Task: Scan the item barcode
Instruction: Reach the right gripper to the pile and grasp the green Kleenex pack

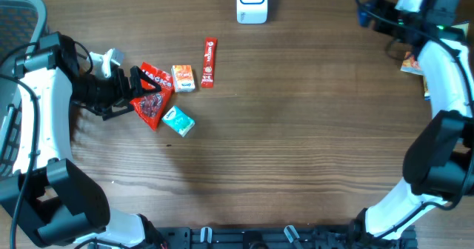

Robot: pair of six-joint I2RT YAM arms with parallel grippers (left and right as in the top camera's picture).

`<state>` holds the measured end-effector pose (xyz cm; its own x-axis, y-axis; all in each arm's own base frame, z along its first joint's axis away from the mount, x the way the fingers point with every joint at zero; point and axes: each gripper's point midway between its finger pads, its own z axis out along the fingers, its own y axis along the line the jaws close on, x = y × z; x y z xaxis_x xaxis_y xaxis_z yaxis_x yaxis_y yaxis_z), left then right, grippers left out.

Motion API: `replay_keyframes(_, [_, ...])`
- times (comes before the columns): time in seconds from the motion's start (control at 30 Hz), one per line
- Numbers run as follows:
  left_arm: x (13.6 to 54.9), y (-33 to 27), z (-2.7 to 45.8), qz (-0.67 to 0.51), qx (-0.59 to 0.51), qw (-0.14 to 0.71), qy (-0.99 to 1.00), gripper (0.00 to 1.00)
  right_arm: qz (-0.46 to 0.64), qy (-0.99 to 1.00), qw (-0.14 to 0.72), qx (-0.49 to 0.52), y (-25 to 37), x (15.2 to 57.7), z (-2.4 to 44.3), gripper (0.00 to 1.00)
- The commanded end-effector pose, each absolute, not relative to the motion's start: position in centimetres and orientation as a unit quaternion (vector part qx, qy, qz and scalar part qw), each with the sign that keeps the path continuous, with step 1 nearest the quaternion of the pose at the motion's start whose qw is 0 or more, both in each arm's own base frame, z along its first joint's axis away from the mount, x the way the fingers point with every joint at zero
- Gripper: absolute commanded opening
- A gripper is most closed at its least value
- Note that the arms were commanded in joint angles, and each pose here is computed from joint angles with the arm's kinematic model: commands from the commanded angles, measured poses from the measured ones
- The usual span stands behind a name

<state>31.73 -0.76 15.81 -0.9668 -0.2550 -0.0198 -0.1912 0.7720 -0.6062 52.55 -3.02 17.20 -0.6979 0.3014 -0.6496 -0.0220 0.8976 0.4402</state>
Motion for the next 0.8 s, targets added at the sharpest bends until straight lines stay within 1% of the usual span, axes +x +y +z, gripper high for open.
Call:
replay_keyframes(0.0, [31.8, -0.8, 16.2, -0.315, -0.109, 0.059, 0.941, 1.0, 0.379, 0.877, 0.282, 0.083, 6.2, 50.0, 18.2, 0.99])
replay_keyframes(0.07, [31.8, -0.8, 16.2, -0.315, -0.109, 0.059, 0.941, 1.0, 0.391, 0.888, 0.232, 0.074, 10.5, 48.7, 16.8, 0.99])
replay_keyframes(0.13, [31.8, -0.8, 16.2, -0.315, -0.109, 0.059, 0.941, 1.0, 0.395, 0.893, 0.208, 0.055, 13.7, 47.9, 16.0, 0.99])
replay_keyframes(0.2, [31.8, -0.8, 16.2, -0.315, -0.109, 0.059, 0.941, 1.0, 0.4, 0.898, 0.181, 0.017, 18.2, 46.5, 14.9, 0.99])
replay_keyframes(0.23, [31.8, -0.8, 16.2, -0.315, -0.109, 0.059, 0.941, 1.0, 0.393, 0.905, 0.16, -0.02, 22.4, 44.9, 13.7, 0.99])
replay_keyframes(0.4, [31.8, -0.8, 16.2, -0.315, -0.109, 0.059, 0.941, 1.0, 0.333, 0.928, 0.14, -0.094, 30.0, 40.7, 10.6, 0.99])
replay_keyframes(0.6, [31.8, -0.8, 16.2, -0.315, -0.109, 0.059, 0.941, 1.0, 0.332, 0.921, 0.118, -0.164, 35.0, 36.5, 9.7, 0.91])
replay_keyframes(0.67, [31.8, -0.8, 16.2, -0.315, -0.109, 0.059, 0.941, 1.0, 0.332, 0.921, 0.102, -0.178, 36.5, 35.1, 8.5, 0.84])
replay_keyframes(0.7, [31.8, -0.8, 16.2, -0.315, -0.109, 0.059, 0.941, 1.0, 0.332, 0.921, 0.094, -0.181, 37.2, 34.5, 8.0, 0.79])
replay_keyframes(0.73, [31.8, -0.8, 16.2, -0.315, -0.109, 0.059, 0.941, 1.0, 0.332, 0.922, 0.085, -0.181, 37.8, 33.9, 7.3, 0.77])
replay_keyframes(0.77, [31.8, -0.8, 16.2, -0.315, -0.109, 0.059, 0.941, 1.0, 0.334, 0.92, 0.078, -0.188, 38.6, 33.2, 6.8, 0.76])
